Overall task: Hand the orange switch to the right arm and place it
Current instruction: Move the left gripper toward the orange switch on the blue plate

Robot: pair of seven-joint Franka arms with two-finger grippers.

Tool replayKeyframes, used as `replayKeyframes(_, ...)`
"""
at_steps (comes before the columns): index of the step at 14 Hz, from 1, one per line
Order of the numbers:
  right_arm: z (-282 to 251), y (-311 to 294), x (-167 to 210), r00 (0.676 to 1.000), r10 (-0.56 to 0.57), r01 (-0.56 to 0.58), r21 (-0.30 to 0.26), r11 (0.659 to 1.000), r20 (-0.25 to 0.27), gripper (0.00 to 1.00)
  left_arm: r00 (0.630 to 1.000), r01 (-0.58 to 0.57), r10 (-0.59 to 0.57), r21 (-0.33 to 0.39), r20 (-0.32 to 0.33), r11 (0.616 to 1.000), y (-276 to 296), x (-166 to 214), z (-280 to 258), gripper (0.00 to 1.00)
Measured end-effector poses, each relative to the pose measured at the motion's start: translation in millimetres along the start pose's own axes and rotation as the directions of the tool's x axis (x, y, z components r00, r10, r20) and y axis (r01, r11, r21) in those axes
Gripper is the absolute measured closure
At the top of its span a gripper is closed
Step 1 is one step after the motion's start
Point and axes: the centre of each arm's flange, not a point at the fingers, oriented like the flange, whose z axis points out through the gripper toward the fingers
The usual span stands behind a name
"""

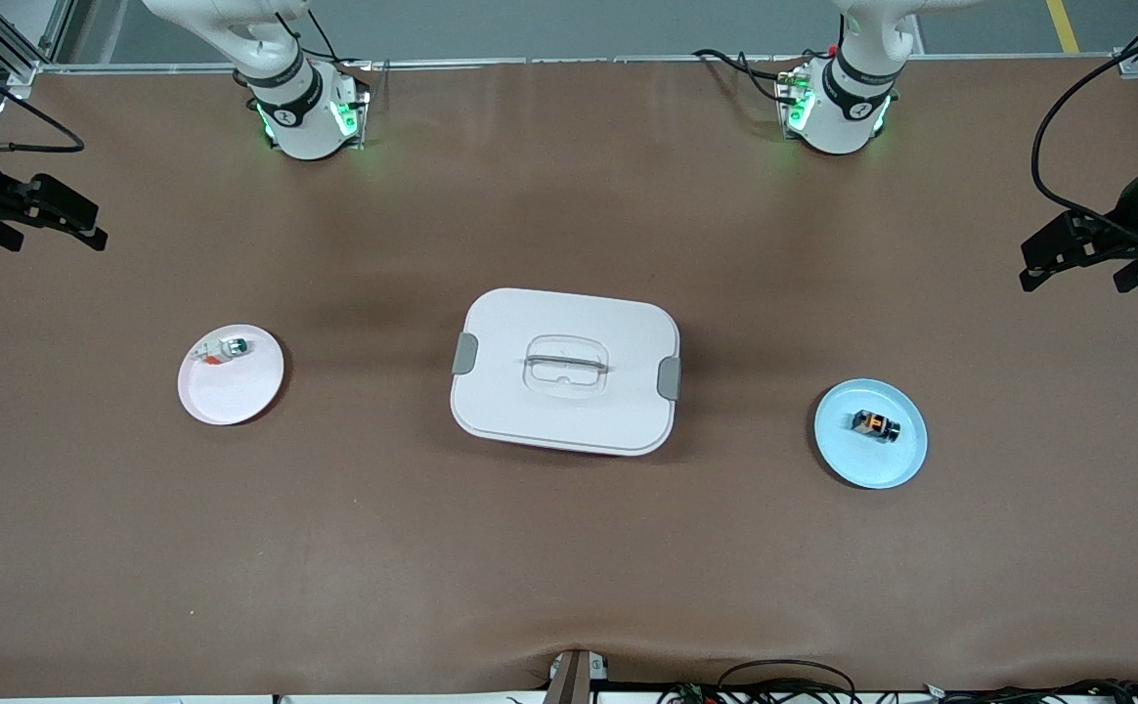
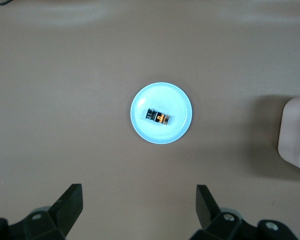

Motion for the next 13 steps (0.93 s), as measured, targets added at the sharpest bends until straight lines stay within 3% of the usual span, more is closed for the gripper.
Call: replayKeyframes(13,0.6,-1.4,-0.7,1.0,-0.003,0.003,0.0,1.0,0.007,0.0,1.0,0.0,0.0,-0.002,0.016,1.0,-0.6,3.5,9.5,0.0)
